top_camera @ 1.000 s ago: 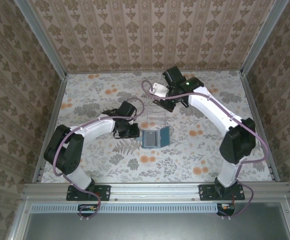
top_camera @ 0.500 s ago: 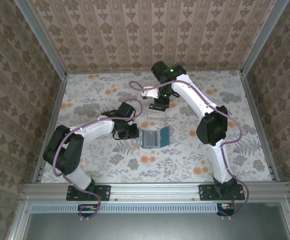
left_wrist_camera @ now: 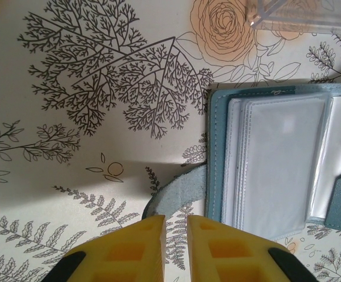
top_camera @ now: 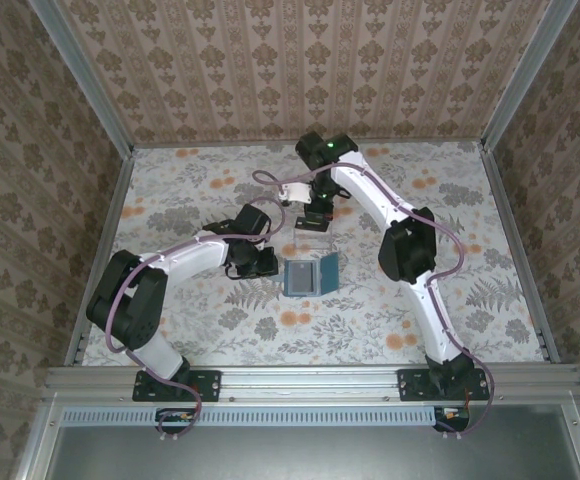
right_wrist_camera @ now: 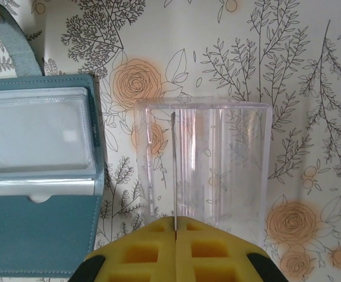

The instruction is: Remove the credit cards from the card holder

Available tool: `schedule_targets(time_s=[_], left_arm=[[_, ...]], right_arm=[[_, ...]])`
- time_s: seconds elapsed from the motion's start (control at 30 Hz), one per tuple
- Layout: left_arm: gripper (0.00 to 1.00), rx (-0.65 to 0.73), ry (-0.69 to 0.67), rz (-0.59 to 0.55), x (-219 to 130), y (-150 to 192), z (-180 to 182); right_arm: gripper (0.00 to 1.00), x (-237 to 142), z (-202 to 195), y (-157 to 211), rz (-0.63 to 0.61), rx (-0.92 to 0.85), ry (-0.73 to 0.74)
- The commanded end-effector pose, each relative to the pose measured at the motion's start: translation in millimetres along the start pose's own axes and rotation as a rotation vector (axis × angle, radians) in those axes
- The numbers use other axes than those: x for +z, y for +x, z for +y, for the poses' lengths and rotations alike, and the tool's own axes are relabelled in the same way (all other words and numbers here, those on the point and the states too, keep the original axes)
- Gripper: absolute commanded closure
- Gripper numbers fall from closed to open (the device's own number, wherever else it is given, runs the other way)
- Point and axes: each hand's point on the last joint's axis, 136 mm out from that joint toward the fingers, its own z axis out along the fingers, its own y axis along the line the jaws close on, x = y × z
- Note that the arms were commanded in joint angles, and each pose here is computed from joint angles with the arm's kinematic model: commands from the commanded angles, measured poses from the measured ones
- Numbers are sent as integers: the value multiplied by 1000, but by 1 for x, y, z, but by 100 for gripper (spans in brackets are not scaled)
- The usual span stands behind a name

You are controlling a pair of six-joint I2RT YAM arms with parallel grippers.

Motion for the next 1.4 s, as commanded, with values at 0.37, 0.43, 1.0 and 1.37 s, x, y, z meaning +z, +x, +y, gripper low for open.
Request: schedule_targets(time_s=[0.37,0.43,1.0,1.37], left_arm=[[82,-35,-14,15,0,8,8],[82,-34,-14,15,-1,8,8],[82,-36,-22,22,-3,9,8],[81,-26,-26,11,-9,6,5]], right_arm=[[100,25,36,7,25,7,-217],[100,29,38,6,25,16,-233],[78,30,12,7,4,61,-136],[76,7,-13,4,-17,65,14]])
